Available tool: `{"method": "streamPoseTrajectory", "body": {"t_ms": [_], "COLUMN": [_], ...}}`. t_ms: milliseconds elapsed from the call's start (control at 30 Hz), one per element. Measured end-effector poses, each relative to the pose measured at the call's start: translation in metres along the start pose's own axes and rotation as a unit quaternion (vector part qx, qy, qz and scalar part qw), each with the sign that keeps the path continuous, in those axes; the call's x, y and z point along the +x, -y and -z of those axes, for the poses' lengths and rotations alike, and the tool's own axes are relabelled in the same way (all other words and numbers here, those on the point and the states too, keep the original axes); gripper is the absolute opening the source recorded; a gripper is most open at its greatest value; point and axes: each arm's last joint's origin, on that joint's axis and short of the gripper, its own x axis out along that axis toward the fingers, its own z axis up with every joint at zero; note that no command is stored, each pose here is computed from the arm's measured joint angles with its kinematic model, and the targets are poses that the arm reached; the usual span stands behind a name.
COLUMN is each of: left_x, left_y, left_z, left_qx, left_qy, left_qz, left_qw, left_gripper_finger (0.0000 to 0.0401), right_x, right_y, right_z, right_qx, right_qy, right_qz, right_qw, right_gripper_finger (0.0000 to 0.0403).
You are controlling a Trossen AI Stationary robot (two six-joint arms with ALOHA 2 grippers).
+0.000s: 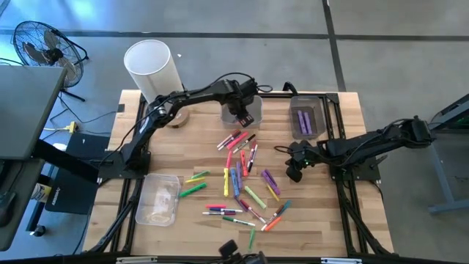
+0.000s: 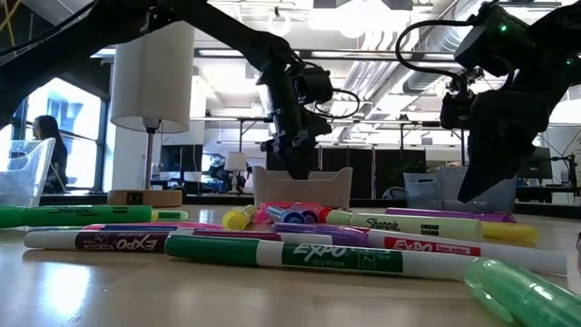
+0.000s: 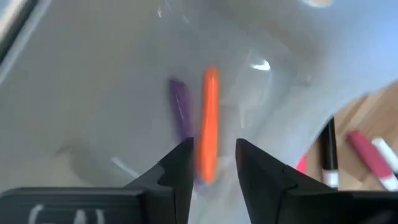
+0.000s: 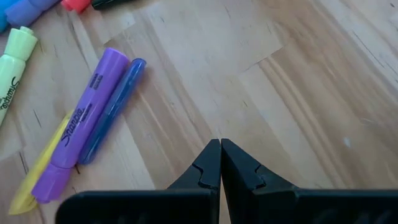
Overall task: Pick & Place Markers
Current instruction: Put the purple pen into the white bin
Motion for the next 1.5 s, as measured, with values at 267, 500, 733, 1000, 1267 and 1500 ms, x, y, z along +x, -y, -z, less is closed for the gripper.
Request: {"method": "streamPoseTrajectory", "body": {"t_ms": [267,500,733,1000,1267,1500], "left_x": [-0.040,-0.087,-0.114,-0.112,-0.122,-0.129], "left_y": [0.010,0.011,0.039,0.058,0.070,0.078], "left_z": [-0.009,-0.010,0.014,0.090,0.182,0.244], "left_qx": [0.003,0.022,0.049,0.011,-0.030,-0.044], "left_qy": [0.022,0.074,0.091,0.105,0.144,0.162], "left_qz": [0.003,0.039,0.033,0.063,0.078,0.083], "left_qw": [1.000,0.996,0.994,0.992,0.986,0.982], "left_gripper_finger": [0.0106,0.0012,0.0003,0.0002,0.0001,0.0000], "right_x": [0.000,0.000,0.000,0.000,0.000,-0.001], "right_y": [0.000,0.000,0.000,-0.001,-0.003,-0.007], "right_z": [0.000,0.000,0.000,-0.001,-0.004,-0.011], "right_qx": [0.000,0.000,0.013,0.016,0.018,0.038], "right_qy": [0.000,-0.003,-0.003,0.002,0.019,0.054], "right_qz": [-0.001,-0.005,-0.005,-0.008,-0.020,-0.041], "right_qw": [1.000,1.000,1.000,1.000,0.999,0.997], "right_gripper_finger": [0.0000,0.0000,0.0000,0.0000,0.0000,0.0000]}}
